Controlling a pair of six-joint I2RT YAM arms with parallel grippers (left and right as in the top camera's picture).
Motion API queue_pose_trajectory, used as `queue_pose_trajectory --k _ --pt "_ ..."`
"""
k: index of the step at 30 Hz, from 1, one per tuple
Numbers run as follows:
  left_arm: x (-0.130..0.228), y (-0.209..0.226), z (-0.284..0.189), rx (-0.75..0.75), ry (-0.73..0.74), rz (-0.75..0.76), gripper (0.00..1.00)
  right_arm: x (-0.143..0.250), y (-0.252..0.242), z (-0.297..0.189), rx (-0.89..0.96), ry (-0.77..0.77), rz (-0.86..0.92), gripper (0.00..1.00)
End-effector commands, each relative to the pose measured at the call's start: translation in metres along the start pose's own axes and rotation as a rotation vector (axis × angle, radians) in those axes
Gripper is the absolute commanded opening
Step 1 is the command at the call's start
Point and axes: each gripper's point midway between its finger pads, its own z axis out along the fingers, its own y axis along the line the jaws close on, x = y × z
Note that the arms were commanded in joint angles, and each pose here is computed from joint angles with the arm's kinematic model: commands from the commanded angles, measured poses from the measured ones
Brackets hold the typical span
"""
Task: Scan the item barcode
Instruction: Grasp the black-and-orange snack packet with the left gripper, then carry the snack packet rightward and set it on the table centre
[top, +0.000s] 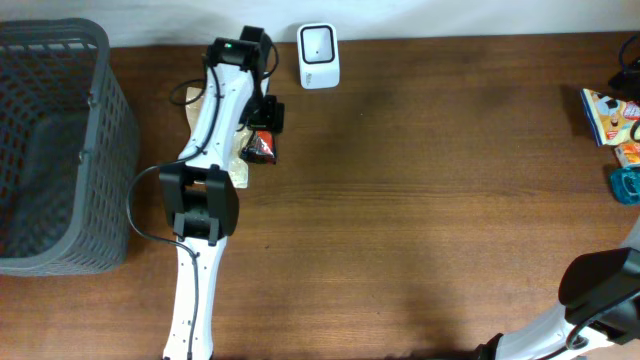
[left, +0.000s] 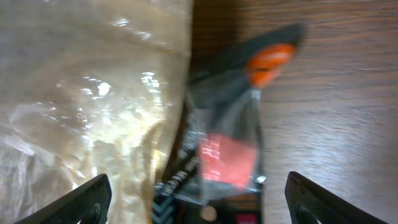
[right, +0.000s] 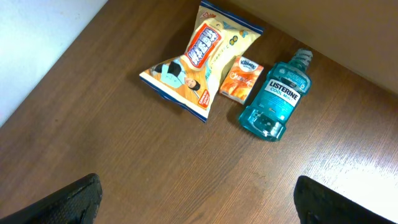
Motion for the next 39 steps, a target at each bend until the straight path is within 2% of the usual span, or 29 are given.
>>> queue_pose_trajectory --k 1,3,4,9,11,12,13,14,24,30,35,39 --pt "0.007 -0.024 0.009 0.139 0.028 0.051 0.88 0.000 0.003 0.000 -0.004 0.001 -0.002 0.98" --pt "0.012 -0.035 0.032 0.154 0.049 0.065 0.84 0.000 0.003 0.000 -0.004 0.001 -0.002 0.98" --pt "0.016 -0.038 0.040 0.154 0.059 0.071 0.78 0.000 0.003 0.000 -0.004 0.001 -0.002 0.98" --pt "0.021 -0.050 0.046 0.159 0.065 0.139 0.68 0.000 0.003 0.000 -0.004 0.001 -0.002 0.98" --pt "0.025 -0.059 0.045 0.167 0.070 0.199 0.55 0.000 0.003 0.000 -0.004 0.001 -0.002 0.98" --pt "0.026 -0.062 0.045 0.168 0.073 0.212 0.39 0.000 0.003 0.000 -0.004 0.001 -0.002 0.98" --pt "0.029 -0.067 0.044 0.167 0.078 0.224 0.29 0.000 0.003 0.000 -0.004 0.001 -0.002 0.98" --pt "0.031 -0.072 0.044 0.168 0.081 0.234 0.23 0.000 0.003 0.000 -0.004 0.001 -0.002 0.98" --pt "0.084 -0.157 0.023 0.258 0.188 0.405 0.26 0.000 0.003 0.000 -0.004 0.001 -0.002 0.98" --pt "0.127 -0.226 0.002 0.464 0.267 0.476 0.27 0.000 0.003 0.000 -0.004 0.001 -0.002 0.98" --pt "0.134 -0.260 -0.004 0.506 0.221 0.547 0.31 0.000 0.003 0.000 -0.004 0.001 -0.002 0.98" --pt "0.120 -0.252 -0.031 0.455 0.156 0.555 0.35 0.000 0.003 0.000 -0.004 0.001 -0.002 0.98"
